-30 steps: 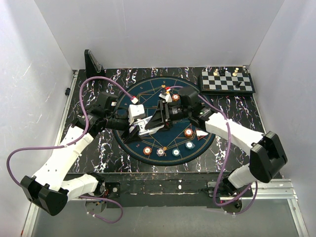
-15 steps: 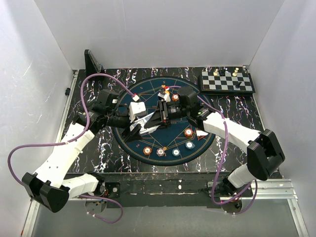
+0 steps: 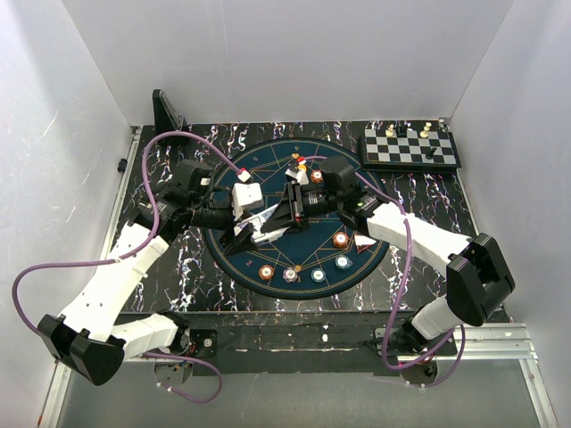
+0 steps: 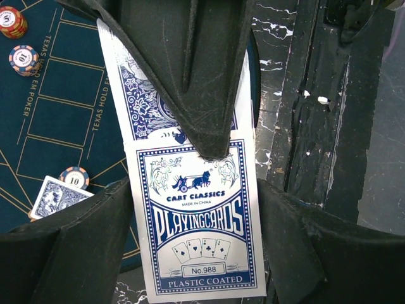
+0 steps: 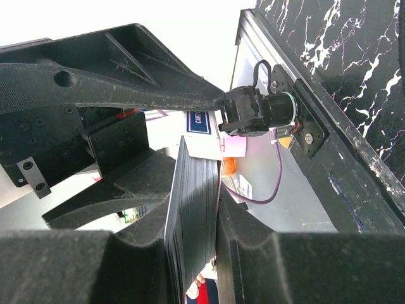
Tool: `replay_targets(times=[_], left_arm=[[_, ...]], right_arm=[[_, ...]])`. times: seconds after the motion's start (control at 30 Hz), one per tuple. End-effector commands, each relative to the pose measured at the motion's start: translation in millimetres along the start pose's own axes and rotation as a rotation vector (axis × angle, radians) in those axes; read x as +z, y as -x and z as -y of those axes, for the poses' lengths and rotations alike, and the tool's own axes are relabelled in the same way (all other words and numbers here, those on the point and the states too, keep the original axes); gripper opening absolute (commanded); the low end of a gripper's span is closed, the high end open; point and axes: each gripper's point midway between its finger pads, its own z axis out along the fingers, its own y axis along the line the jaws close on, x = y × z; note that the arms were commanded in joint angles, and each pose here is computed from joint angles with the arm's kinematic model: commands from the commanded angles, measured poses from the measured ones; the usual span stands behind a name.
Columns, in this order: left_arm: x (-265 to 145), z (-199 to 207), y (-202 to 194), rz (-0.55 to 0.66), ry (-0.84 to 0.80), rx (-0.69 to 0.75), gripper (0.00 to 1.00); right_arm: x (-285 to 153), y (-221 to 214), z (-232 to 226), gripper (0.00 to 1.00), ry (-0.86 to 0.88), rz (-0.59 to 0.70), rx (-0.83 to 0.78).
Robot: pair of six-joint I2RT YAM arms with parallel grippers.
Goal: Distribute texas hold em gaming equipment
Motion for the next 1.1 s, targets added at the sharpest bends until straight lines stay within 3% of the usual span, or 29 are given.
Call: replay_targets(times=[0.0,0.1,0.33,0.5,0.6,0.73,0.83,1.07], left_arm=[[-5,8,8,0.024,-0.028,0.048,0.73],[-3,10,5,0.019,-0.034,0.044,0.65],[-4,10,8,0.032,-0.036,0.037,0.25],[-4,11,9,0.033,-0.038,0.024,0.11],[-4,12,9,0.035,-0.038,0.022,0.09],[-5,12,9,0.040,-0.035,0.027,0.05],[-4,13,8,0.041,-0.037,0.022,0.00],[-6,12,14,0.058,-0.031,0.023,0.00]], right_arm=[[-2,2,-25,0.22,0.050,0.002,-0.078],[-2,1,-27,0.22,0.051,-0.001,-0.089],[-2,-2,-28,0.27,0.051,-0.007,-0.097],[-7,-6,-22,0.50,0.025,-0.010,-0.098],[-16,-7,-14,0.58,-0.002,0.013,-0.106],[-25,-4,-5,0.59,-0.017,0.039,-0.096],[-25,-2,-2,0.57,-0.037,0.039,-0.083],[-34,2,0,0.47,-0.084,0.071,-0.097]])
